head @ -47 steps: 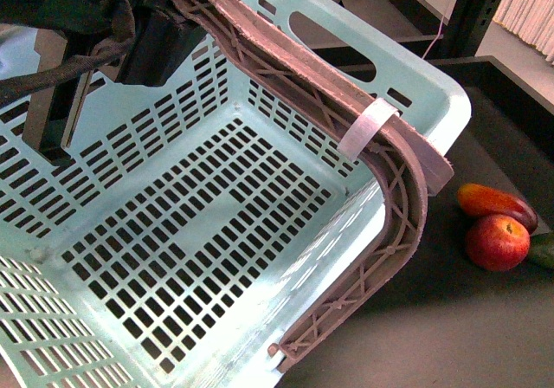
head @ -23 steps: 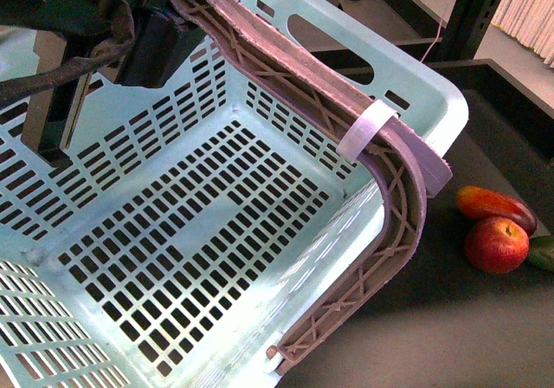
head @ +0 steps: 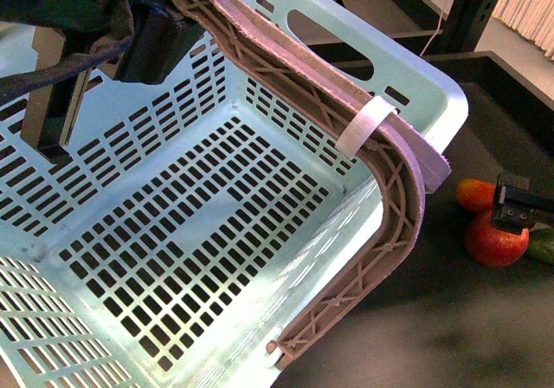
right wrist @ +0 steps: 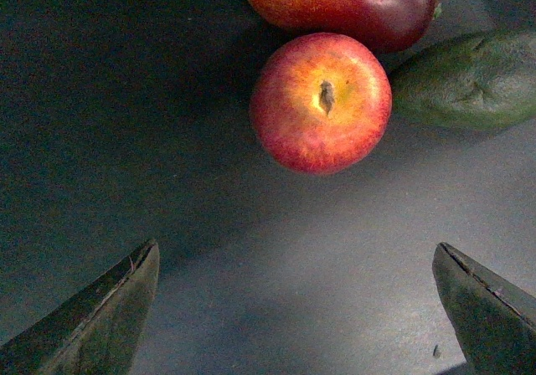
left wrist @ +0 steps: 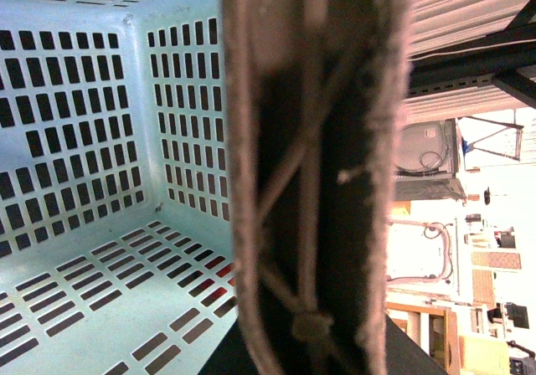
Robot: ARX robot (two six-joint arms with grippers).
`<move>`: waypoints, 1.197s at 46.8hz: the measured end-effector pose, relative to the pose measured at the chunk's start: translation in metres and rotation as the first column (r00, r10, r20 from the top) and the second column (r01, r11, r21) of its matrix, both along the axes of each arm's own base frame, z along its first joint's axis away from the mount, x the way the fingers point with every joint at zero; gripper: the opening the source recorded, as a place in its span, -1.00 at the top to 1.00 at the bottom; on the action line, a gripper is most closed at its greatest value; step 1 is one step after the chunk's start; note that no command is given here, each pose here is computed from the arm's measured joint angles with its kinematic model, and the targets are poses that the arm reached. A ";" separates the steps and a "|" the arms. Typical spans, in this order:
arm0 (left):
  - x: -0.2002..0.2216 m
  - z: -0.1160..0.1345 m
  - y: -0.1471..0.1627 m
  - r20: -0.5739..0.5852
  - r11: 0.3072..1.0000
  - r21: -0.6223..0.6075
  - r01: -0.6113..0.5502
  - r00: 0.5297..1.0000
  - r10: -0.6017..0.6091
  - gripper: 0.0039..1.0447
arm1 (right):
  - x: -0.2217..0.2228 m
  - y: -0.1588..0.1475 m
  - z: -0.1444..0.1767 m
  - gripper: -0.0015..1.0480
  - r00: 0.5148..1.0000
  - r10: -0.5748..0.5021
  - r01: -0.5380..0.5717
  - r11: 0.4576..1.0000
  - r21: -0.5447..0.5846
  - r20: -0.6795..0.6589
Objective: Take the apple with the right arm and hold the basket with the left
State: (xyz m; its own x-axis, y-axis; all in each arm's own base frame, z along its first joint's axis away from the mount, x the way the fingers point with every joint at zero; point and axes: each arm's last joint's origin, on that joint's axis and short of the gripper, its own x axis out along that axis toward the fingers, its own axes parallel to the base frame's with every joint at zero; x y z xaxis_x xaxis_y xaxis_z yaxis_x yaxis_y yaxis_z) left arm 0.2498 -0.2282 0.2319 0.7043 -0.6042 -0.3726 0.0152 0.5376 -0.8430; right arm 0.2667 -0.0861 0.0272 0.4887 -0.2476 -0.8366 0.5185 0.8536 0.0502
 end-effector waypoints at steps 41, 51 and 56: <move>0.000 0.000 0.000 -0.001 1.000 -0.001 0.002 1.000 -0.002 0.90 | 0.056 -0.035 -0.057 -0.83 0.993 -0.048 0.048 0.999 -0.007 -0.106; 0.000 0.000 0.000 -0.001 1.000 -0.001 0.001 1.000 -0.001 0.90 | 0.067 -0.038 -0.060 -0.83 0.994 -0.044 0.043 0.999 -0.009 -0.099; 0.000 0.000 0.000 -0.001 1.000 -0.001 0.002 1.000 -0.002 0.90 | 0.068 -0.038 -0.062 -0.64 0.994 -0.042 0.042 0.999 -0.005 -0.104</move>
